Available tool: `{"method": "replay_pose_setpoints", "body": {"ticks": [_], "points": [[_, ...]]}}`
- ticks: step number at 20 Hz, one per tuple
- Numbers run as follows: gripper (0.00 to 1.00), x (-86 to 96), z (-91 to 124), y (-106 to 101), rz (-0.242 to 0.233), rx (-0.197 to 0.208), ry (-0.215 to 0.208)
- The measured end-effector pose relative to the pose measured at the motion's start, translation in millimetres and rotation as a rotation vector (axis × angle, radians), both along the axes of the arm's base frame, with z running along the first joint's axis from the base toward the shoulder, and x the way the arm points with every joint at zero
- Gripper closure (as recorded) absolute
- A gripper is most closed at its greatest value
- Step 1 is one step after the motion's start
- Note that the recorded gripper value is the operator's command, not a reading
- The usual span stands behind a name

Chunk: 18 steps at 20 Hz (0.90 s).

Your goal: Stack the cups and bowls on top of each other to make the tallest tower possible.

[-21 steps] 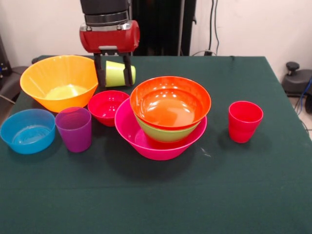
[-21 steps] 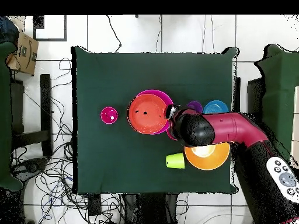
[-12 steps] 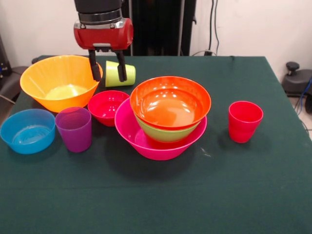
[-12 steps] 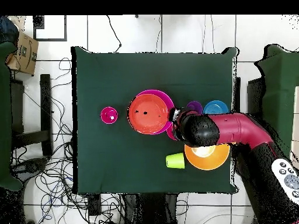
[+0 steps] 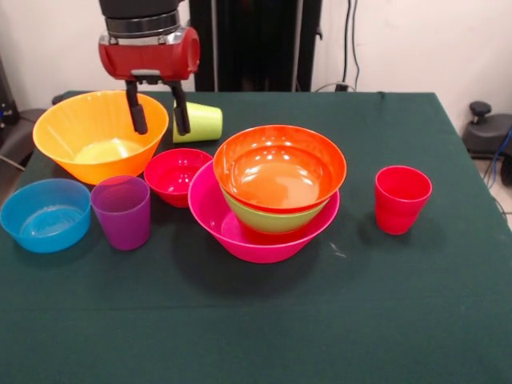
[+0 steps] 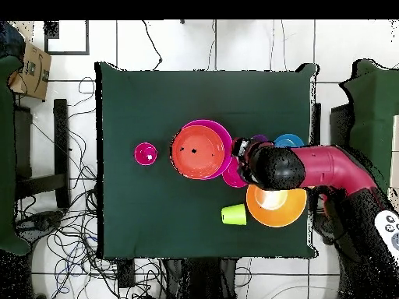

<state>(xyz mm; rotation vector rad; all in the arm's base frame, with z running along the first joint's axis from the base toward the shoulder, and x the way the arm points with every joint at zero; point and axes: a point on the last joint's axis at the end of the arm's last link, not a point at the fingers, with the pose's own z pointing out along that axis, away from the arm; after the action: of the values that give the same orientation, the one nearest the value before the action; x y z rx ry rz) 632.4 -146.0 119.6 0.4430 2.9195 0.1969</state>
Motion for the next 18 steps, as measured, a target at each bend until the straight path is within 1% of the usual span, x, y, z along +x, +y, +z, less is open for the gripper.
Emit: {"method": "replay_pose_setpoints", "body": {"ticks": [4, 8, 18], "points": [[0.0, 4.3, -2.0, -7.1, -0.013, 0.009, -0.009], [0.0, 3.3, -7.1, -12.2, -0.016, 0.011, -0.008], [0.0, -3.4, -21.5, -12.4, 0.012, -0.003, -0.001]]}}
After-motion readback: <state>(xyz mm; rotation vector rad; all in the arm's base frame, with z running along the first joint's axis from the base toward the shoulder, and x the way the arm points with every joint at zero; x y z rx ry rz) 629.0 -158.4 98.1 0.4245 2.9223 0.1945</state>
